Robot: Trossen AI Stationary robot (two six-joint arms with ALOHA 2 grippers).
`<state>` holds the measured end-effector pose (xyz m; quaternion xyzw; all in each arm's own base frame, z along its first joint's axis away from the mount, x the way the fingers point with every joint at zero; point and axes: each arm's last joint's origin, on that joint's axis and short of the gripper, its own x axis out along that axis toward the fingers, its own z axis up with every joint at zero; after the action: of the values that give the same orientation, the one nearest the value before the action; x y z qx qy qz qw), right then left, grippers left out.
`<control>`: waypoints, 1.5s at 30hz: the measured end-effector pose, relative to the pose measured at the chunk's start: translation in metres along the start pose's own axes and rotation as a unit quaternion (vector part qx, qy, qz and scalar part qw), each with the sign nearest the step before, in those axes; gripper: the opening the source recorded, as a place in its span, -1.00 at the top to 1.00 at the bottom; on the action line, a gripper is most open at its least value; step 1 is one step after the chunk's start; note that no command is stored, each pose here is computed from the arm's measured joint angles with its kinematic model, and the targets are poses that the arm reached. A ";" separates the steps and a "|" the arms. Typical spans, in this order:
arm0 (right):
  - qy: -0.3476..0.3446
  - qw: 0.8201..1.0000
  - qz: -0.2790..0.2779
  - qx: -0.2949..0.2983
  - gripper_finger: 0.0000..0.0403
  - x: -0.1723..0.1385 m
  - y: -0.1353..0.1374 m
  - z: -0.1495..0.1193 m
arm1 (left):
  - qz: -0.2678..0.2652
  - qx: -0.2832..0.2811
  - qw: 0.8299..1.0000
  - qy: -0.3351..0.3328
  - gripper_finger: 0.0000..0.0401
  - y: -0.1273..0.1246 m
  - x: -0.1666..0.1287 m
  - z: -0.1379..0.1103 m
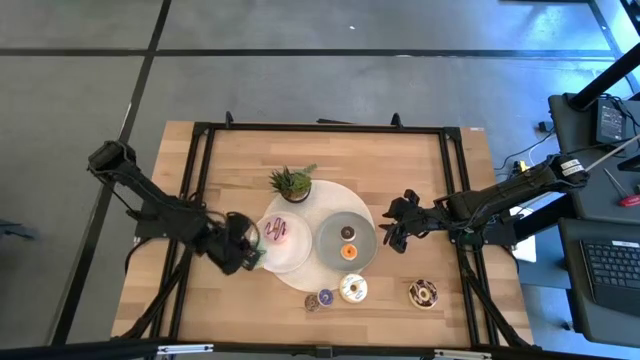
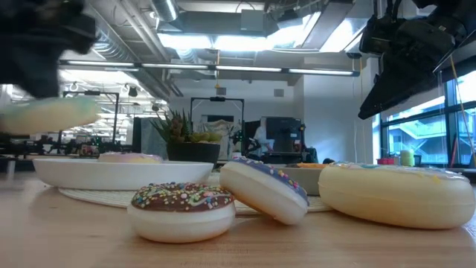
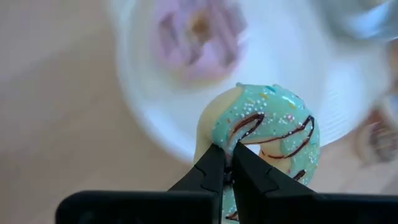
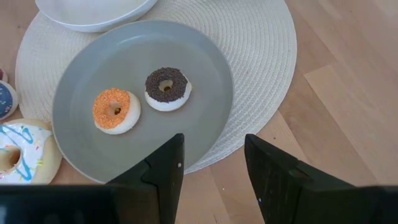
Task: Pick & Place donuts
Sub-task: Put the big green donut onto the white plate
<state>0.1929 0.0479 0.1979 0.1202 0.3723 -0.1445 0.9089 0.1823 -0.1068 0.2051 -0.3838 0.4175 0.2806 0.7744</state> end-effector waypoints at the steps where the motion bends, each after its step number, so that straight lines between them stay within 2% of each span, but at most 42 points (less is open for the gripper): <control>1: 0.000 1.000 0.000 0.000 0.16 0.000 0.000 0.000 | -0.015 0.007 1.000 -0.007 0.94 -0.004 0.002 0.005; 5: 0.000 1.000 0.000 0.000 0.16 0.000 0.000 0.000 | -0.049 0.025 0.998 -0.026 0.95 -0.015 0.016 0.025; 9: 0.000 1.000 0.000 -0.001 0.16 0.000 0.000 0.000 | -0.040 0.033 0.999 -0.010 0.95 -0.019 0.039 0.036; 16: 0.000 1.000 0.000 -0.001 0.16 0.000 0.000 0.000 | -0.070 0.025 0.996 0.046 0.95 -0.031 0.077 0.036; 19: 0.000 1.000 0.000 -0.005 0.16 0.000 0.000 0.000 | -0.039 0.010 0.998 0.058 0.95 -0.029 0.086 0.035; 23: 0.000 1.000 0.000 -0.011 0.16 0.000 0.000 0.000 | -0.012 0.000 0.997 0.070 0.94 -0.029 0.090 0.037; 33: 0.001 1.000 -0.001 -0.011 0.16 0.000 0.000 0.000 | -0.035 -0.004 0.996 0.080 0.75 -0.030 0.085 0.044; 40: 0.001 1.000 -0.001 -0.011 0.16 0.000 0.000 0.000 | -0.039 -0.003 0.995 0.094 0.68 -0.030 0.085 0.043; 45: 0.001 1.000 -0.001 -0.013 0.16 0.000 0.000 0.000 | -0.038 0.006 0.995 0.089 0.55 -0.030 0.085 0.043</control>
<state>0.1927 0.0479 0.1979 0.1082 0.3752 -0.1399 0.9099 0.2655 -0.0777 0.1583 -0.4184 0.4718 0.2136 0.7462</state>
